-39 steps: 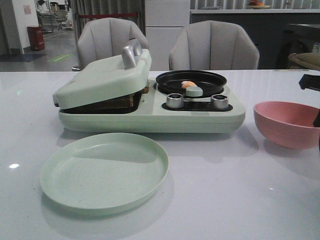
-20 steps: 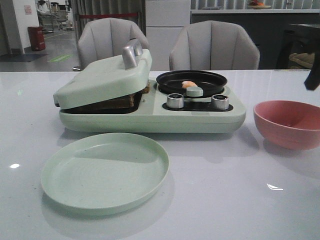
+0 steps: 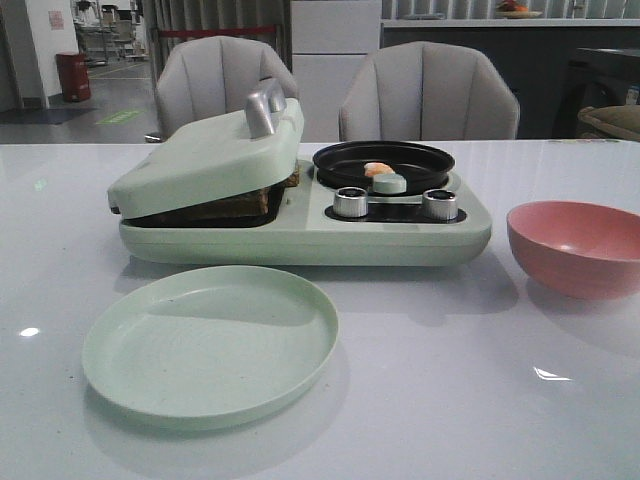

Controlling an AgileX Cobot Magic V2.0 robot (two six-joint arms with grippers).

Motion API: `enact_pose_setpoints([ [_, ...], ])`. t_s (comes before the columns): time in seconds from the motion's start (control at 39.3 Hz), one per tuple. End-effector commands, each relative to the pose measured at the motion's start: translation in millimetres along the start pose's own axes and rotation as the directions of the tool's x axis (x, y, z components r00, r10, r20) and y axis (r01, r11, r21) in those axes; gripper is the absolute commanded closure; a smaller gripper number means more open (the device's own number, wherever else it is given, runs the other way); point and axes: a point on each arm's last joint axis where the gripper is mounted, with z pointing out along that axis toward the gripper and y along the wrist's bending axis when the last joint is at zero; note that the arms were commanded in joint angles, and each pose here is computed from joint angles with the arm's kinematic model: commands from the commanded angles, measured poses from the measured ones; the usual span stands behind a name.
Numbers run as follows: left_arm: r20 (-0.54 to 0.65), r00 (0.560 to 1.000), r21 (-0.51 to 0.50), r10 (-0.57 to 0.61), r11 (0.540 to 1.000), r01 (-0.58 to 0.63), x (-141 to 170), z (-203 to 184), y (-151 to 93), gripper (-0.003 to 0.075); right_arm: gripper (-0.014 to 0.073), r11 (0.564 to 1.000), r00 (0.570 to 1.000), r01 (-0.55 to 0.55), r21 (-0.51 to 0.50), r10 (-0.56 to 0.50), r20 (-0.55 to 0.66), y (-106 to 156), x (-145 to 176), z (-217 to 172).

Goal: Make breakfast with bread and shrimp

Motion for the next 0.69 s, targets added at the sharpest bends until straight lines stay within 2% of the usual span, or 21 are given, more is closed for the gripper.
enact_pose_setpoints([
  [0.0, 0.098, 0.995, 0.011, -0.019, 1.000, 0.018, -14.9, -2.3, -0.6, 0.0606, 0.0090, 0.999, 0.989, 0.035, 0.000, -0.035, 0.141, 13.1, -14.2, -31.3],
  [0.23, 0.098, 0.995, 0.011, -0.020, 1.000, 0.019, -14.9, -2.3, -0.6, 0.0606, 0.0090, 0.998, 0.958, 0.066, -0.012, -0.060, 0.279, 36.1, 8.5, -66.7],
  [0.41, 0.098, 0.995, 0.011, -0.020, 1.000, 0.019, -14.9, -2.3, -0.6, 0.0606, 0.0090, 0.997, 0.899, 0.082, -0.008, -0.070, 0.433, 48.1, 37.5, -105.4],
  [0.66, 0.098, 0.995, 0.011, -0.020, 1.000, 0.019, -14.9, -2.3, -0.6, 0.0606, 0.0090, 0.997, 0.814, 0.068, 0.020, -0.067, 0.577, 46.6, 99.4, -145.7],
])
